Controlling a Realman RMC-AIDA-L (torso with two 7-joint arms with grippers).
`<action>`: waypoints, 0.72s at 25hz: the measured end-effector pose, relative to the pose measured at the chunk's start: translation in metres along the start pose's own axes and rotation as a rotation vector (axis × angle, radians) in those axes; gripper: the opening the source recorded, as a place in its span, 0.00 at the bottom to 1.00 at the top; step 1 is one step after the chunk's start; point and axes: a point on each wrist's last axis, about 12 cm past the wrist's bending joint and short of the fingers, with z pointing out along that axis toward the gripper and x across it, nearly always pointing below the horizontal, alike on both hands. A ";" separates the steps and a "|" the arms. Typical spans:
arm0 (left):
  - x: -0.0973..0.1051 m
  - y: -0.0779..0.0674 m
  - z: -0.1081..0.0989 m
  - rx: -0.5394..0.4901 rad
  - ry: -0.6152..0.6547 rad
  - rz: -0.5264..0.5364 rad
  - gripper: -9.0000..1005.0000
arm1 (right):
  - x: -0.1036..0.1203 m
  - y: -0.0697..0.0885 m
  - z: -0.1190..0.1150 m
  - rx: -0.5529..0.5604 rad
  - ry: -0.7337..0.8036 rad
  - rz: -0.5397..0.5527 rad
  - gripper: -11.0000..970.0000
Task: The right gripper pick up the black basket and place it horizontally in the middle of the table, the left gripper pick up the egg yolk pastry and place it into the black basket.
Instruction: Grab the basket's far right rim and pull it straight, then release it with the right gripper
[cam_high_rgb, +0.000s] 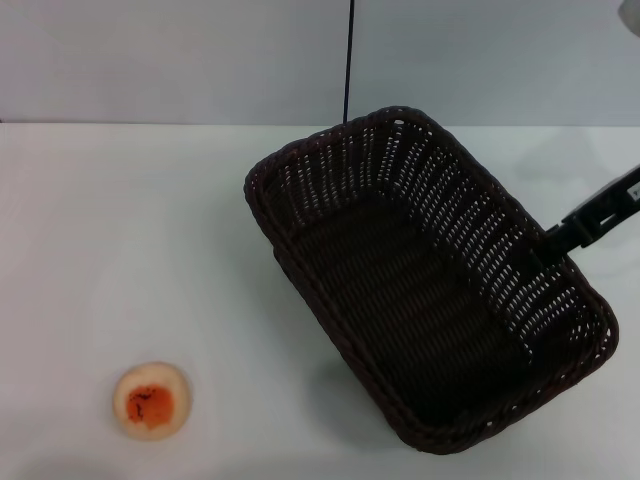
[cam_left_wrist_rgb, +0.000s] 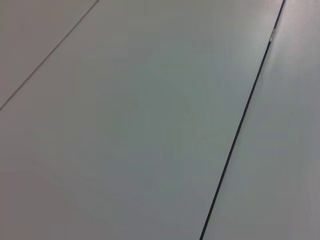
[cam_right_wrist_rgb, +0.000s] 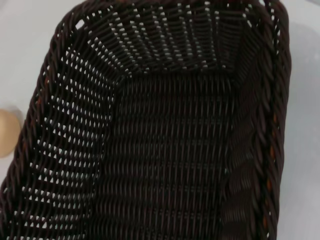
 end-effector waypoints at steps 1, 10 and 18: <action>0.000 0.000 0.000 0.000 0.000 -0.001 0.72 | 0.001 -0.001 0.002 0.000 0.001 0.004 0.69; 0.002 0.001 0.000 -0.016 0.015 -0.005 0.72 | 0.010 -0.004 0.013 0.001 -0.020 0.028 0.63; 0.005 0.000 0.003 -0.013 0.015 -0.011 0.72 | 0.013 -0.005 0.012 0.006 -0.028 0.015 0.29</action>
